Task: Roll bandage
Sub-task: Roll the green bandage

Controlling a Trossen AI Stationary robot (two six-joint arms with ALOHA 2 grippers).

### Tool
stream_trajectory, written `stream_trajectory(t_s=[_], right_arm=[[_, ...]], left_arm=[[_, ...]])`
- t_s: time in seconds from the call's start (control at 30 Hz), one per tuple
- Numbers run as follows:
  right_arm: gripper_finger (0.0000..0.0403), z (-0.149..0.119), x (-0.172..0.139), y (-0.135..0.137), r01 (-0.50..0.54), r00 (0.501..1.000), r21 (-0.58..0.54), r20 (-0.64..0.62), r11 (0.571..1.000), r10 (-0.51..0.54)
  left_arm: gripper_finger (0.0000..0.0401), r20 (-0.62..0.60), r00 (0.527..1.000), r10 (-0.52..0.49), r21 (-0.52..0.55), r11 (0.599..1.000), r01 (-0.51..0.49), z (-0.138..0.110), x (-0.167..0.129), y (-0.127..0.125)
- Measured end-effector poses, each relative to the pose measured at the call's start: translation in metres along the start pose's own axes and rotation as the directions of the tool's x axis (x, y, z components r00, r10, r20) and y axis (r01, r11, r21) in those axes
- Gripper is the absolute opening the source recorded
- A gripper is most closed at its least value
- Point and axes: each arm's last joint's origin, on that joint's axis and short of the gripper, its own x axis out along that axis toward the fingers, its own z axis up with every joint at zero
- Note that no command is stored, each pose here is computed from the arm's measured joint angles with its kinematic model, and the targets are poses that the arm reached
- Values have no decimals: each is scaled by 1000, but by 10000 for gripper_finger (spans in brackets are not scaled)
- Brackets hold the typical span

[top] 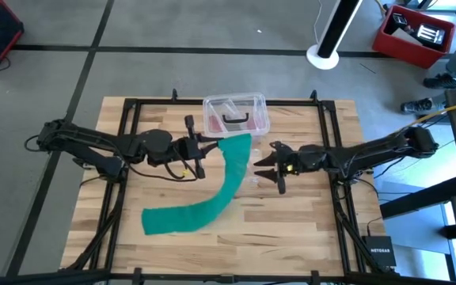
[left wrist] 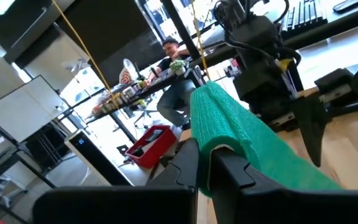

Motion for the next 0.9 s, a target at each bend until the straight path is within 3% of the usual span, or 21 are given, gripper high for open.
stream_trajectory(t_s=[0.13,0.3,0.5,0.73,0.9], right_arm=[[162,-1,7,1,-32,999,146,8,989,31],[202,-5,16,3,-75,997,220,26,973,71],[249,-19,33,10,-20,1000,221,26,975,15],[252,-19,60,14,116,990,173,55,978,-128],[253,-20,73,16,126,990,150,40,981,-133]], left_arm=[[11,-1,1000,5,1,1000,-5,-1,1,1],[12,-12,1000,9,3,1000,-9,-2,2,3],[12,-15,1000,19,3,1000,-19,-3,3,5],[13,-26,999,30,-22,999,-31,-6,5,9],[13,-29,999,26,-17,999,-27,-6,4,8]])
